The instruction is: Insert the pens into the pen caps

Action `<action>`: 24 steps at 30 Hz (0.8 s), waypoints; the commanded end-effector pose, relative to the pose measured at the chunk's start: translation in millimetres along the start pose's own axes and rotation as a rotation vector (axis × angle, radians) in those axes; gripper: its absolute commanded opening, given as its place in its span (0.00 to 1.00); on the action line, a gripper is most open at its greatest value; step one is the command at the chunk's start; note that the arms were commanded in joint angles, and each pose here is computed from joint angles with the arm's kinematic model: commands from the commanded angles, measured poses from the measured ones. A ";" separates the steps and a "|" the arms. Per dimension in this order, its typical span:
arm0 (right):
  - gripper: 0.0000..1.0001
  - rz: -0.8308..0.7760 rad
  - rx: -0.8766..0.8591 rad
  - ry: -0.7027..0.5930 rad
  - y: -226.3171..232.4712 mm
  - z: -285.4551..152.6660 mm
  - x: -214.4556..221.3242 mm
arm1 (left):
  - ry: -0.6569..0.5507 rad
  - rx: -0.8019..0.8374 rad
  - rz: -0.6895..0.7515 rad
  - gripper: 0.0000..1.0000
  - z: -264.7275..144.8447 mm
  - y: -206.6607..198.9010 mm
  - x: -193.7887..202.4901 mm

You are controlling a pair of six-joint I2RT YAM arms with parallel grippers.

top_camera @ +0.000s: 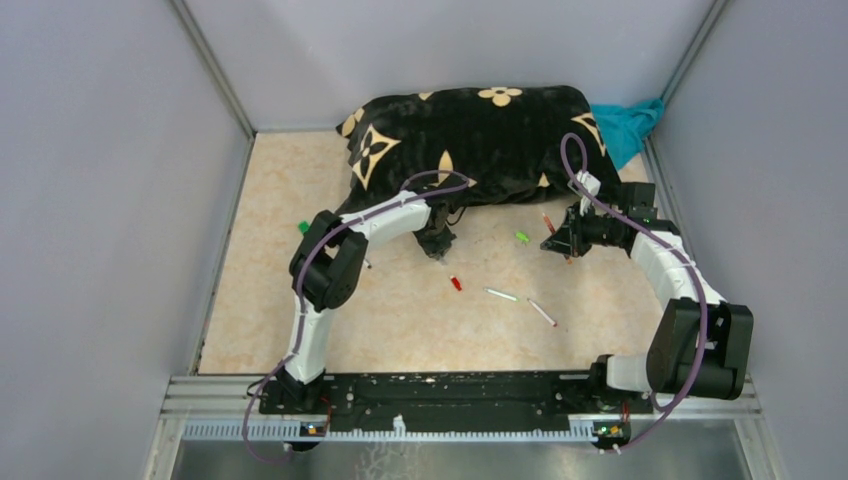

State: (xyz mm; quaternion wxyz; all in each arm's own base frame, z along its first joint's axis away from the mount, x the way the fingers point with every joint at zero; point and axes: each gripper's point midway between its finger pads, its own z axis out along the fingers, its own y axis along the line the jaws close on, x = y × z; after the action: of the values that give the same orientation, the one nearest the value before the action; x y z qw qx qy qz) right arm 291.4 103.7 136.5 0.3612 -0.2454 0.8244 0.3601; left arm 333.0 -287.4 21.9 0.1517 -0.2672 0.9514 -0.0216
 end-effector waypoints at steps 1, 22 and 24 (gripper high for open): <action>0.00 -0.065 -0.025 -0.041 9.1 -2.2 -12.4 | -0.042 -0.199 0.114 0.09 23.4 72.8 -10.4; 0.00 -0.070 -0.030 -0.046 12.0 -3.5 -12.9 | 0.135 -0.124 -0.054 0.31 38.9 111.6 23.9; 0.00 -0.071 -0.031 -0.048 12.8 -4.2 -14.0 | 0.139 -0.119 -0.059 0.27 40.7 114.1 27.0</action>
State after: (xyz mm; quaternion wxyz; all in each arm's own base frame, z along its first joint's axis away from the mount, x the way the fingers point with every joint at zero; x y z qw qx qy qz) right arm 289.3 105.1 136.7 0.3607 -0.2461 0.8223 0.3648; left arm 315.2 -214.8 16.1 0.1557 -0.2870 0.9446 -0.0338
